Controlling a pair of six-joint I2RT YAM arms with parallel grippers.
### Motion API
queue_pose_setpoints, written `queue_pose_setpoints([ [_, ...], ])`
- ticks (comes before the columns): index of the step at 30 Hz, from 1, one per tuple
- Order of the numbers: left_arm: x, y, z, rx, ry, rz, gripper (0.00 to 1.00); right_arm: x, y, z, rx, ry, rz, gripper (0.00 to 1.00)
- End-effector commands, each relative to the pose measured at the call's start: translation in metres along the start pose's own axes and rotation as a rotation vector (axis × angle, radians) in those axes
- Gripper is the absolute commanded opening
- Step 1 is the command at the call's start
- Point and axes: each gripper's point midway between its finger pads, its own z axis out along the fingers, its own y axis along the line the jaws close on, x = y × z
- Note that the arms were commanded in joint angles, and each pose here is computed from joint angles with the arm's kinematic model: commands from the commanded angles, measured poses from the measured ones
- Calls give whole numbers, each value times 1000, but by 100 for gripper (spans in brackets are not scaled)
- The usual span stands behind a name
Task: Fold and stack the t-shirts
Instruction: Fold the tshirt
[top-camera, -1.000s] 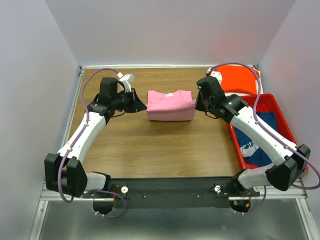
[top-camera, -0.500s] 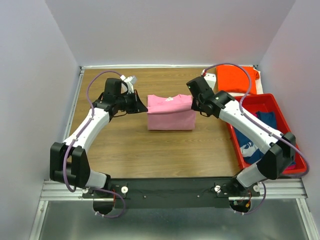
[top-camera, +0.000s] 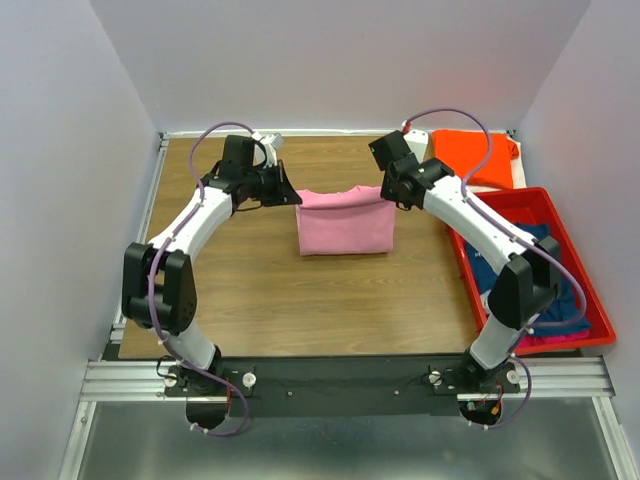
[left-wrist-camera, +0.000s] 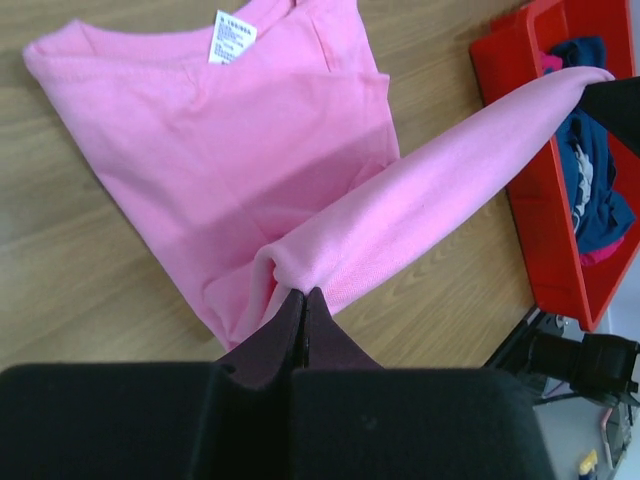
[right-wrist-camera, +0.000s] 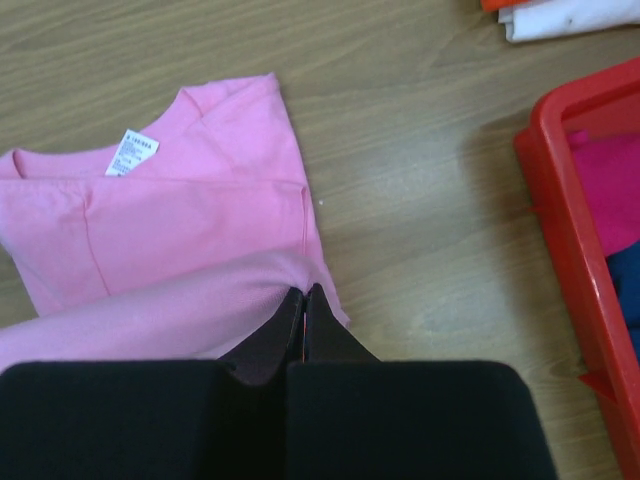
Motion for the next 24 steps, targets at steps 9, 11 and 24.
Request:
queue_pose_setpoints([
  [9,-32,52,36,-59,36,-49,0,-43,12,79,54,-12,-56,0],
  [11,-39,58,38,-64,30,-60,0,-55,18,88,38,-23,-50,0],
  [24,-36,108,60,-138,77,-203,43,-56,45,162,-51,37,-127,33],
])
